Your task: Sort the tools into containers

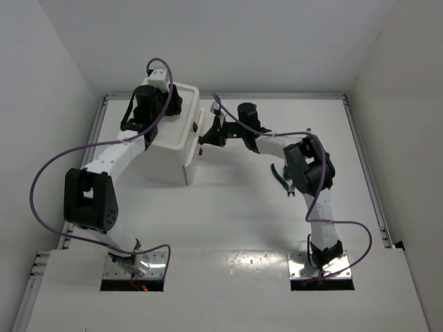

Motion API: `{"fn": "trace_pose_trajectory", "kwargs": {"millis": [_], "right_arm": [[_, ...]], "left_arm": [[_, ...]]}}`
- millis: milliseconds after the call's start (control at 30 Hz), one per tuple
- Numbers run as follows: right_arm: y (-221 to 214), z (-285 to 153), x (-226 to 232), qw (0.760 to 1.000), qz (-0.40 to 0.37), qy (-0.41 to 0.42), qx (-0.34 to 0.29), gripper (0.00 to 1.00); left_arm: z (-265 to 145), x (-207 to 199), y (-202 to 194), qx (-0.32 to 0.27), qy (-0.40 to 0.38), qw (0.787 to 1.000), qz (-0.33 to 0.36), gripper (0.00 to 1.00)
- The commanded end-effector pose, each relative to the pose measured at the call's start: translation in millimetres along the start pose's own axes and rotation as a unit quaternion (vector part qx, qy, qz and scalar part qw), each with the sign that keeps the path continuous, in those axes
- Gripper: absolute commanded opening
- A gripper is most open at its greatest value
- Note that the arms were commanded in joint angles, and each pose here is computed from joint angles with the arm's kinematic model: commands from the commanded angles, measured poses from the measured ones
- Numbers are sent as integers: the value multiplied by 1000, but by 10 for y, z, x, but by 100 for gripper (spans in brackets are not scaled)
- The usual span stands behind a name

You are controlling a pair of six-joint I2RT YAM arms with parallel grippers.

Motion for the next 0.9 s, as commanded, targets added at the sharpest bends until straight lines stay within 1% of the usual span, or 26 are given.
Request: {"fn": "trace_pose_trajectory", "kwargs": {"millis": [0, 67, 200, 333, 600, 667, 867], "right_arm": [[263, -250, -25, 999, -26, 12, -15, 0], [222, -312, -11, 1000, -22, 9, -9, 0], [296, -438, -19, 1000, -22, -2, -10, 0], [356, -631, -26, 1000, -22, -17, -8, 0], [339, -972, 48, 999, -18, -27, 13, 0], [260, -1036, 73, 999, -10, -31, 20, 0], [280, -1259, 124, 998, -7, -46, 28, 0]], "left_arm": [[-669, 680, -1893, 435, 174, 883, -34, 52], [-669, 680, -1893, 435, 174, 883, -34, 52], [-693, 687, -1924, 440, 176, 880, -35, 52], [-697, 679, -1898, 436, 175, 882, -34, 52], [-672, 664, -1901, 438, 167, 882, -39, 52], [-672, 655, -1903, 440, 163, 882, -41, 52], [-667, 635, -1938, 445, 161, 880, -38, 52]]}}
Point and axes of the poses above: each gripper's point midway between its finger pads, its own z axis out along the fingers, its own x axis along the line the jaws close on, y = z × x, the point moved 8 cm from there along -z, back along the fingers, and after that the axes turned 9 degrees about -z, right-handed, at the moved point
